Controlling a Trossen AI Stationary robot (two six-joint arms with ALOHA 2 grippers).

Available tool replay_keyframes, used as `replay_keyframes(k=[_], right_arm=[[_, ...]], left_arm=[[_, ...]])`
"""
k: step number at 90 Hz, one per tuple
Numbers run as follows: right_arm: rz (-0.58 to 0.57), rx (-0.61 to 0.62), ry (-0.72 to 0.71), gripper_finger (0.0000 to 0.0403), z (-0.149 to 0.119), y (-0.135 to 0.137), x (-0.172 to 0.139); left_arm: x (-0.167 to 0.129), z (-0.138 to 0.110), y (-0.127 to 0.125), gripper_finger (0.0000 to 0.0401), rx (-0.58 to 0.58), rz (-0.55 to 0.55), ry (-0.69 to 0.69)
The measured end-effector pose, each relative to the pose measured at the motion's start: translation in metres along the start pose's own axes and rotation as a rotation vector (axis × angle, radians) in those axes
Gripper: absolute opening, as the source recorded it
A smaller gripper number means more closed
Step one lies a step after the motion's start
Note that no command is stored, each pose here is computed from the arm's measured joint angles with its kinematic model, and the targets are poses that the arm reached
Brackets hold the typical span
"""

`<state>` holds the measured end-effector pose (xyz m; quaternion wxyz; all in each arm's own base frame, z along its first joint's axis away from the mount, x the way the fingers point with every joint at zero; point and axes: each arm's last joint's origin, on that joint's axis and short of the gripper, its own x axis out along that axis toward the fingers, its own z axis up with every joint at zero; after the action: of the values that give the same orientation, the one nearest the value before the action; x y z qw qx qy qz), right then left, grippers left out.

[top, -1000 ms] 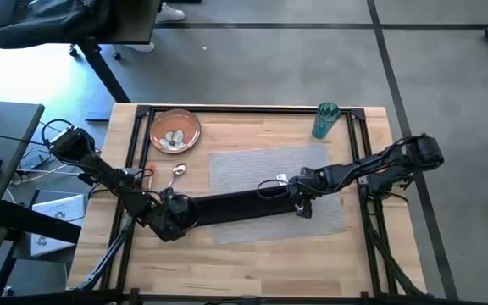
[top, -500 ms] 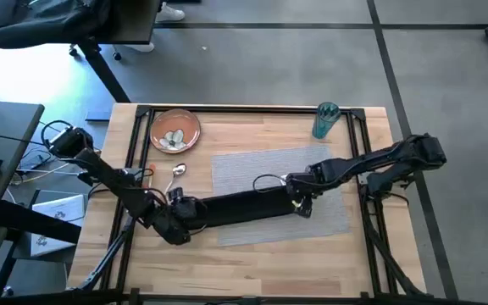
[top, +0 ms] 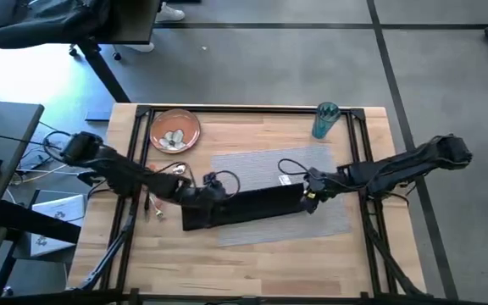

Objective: Set table place
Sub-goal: Fold the black table napkin

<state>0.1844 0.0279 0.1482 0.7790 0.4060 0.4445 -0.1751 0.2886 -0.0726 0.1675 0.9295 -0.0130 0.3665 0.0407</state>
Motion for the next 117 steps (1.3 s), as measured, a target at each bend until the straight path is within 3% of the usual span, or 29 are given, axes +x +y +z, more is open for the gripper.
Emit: replay_keyframes(k=[14,34,68,95,117], right_arm=[[-0.034,0.110,-0.037,0.0201,-0.006,-0.012,0.007],[-0.137,0.101,-0.195,0.0201,-0.001,-0.017,0.007],[-0.061,0.180,-0.050,0.0201,-0.003,-0.017,0.007],[-0.098,0.238,-0.149,0.0201,0.000,-0.018,0.007],[-0.114,0.227,-0.175,0.0201,0.001,-0.018,0.007]], left_arm=[[0.021,-0.004,0.006,0.0156,-0.010,-0.009,0.013],[0.032,-0.010,0.015,0.0156,-0.061,0.024,0.052],[0.033,-0.009,0.020,0.0156,-0.120,-0.003,0.061],[0.034,-0.009,0.024,0.0156,0.039,-0.012,0.066],[0.037,-0.007,0.039,0.0156,-0.037,0.024,0.066]])
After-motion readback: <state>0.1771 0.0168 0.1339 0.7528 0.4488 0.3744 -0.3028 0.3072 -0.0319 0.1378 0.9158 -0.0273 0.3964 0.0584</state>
